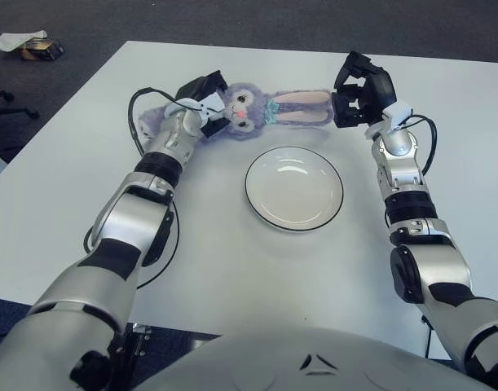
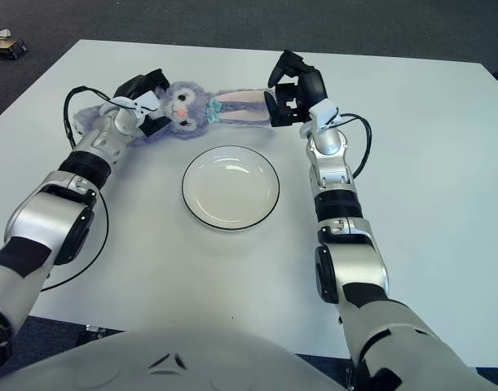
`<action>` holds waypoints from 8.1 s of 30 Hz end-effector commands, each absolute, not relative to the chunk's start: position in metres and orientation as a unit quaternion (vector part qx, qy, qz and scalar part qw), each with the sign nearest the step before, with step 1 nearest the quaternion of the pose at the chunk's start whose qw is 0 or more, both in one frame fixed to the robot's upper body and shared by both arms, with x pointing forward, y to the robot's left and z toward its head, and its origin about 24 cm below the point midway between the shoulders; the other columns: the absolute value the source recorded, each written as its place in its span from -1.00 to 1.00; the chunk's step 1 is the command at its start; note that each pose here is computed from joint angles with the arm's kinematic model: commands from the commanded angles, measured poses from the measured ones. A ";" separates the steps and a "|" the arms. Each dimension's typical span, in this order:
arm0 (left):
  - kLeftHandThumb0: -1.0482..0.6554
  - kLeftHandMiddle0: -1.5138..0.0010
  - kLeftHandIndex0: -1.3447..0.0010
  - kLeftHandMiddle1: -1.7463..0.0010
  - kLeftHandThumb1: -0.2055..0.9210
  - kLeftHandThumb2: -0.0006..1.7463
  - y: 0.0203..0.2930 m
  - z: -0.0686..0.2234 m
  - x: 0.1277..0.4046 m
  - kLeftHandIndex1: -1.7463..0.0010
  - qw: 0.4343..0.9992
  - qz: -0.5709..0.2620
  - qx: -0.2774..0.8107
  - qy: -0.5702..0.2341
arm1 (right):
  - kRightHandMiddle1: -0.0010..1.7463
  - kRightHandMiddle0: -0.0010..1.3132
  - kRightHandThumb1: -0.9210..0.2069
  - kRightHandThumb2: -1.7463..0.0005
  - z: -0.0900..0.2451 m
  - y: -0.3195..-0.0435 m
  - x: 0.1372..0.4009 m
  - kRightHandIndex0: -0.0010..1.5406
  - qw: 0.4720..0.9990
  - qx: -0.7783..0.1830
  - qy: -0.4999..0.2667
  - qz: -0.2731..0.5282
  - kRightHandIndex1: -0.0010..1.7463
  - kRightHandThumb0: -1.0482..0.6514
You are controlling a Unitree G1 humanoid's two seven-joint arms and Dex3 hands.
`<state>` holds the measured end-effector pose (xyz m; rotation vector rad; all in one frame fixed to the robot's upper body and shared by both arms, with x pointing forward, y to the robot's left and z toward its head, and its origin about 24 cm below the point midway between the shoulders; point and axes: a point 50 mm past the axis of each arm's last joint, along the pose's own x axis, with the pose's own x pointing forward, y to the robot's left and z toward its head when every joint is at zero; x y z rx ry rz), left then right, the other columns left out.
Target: Put the doll into the plate.
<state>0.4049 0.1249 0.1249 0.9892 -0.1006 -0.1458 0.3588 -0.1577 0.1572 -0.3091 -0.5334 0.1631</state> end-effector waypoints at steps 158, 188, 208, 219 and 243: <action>0.23 0.09 0.39 -0.92 -0.17 0.57 0.044 0.204 0.416 -1.00 0.930 -0.288 0.148 0.175 | -0.55 -1.00 -0.95 0.56 0.179 -0.149 0.373 -1.00 0.506 -0.647 -0.570 -0.008 -1.00 -0.77; -0.64 1.00 1.00 0.91 0.99 0.01 0.036 0.202 0.396 0.95 0.818 -0.554 -0.027 0.150 | -0.62 -1.00 -1.00 0.37 0.173 -0.134 0.372 -1.00 0.513 -0.627 -0.586 0.017 -1.00 -0.77; -0.64 0.89 1.00 0.89 1.00 -0.06 0.034 0.191 0.398 0.80 0.845 -0.485 -0.053 0.217 | -0.21 -1.00 -0.99 0.44 0.173 -0.124 0.369 -0.83 0.530 -0.606 -0.591 0.047 -0.65 -0.63; -0.33 0.60 0.86 -0.34 1.00 -0.26 0.024 0.211 0.397 -0.65 0.859 -0.450 0.000 0.243 | 0.93 -0.52 -0.55 0.09 0.176 -0.123 0.369 -0.53 0.548 -0.600 -0.579 0.064 0.56 0.10; 0.23 0.16 0.38 -0.99 -0.07 0.50 0.025 0.195 0.410 -0.91 0.932 -0.291 0.094 0.192 | 1.00 -0.25 0.35 -0.70 0.177 -0.129 0.371 -0.01 0.600 -0.594 -0.533 0.058 0.91 0.23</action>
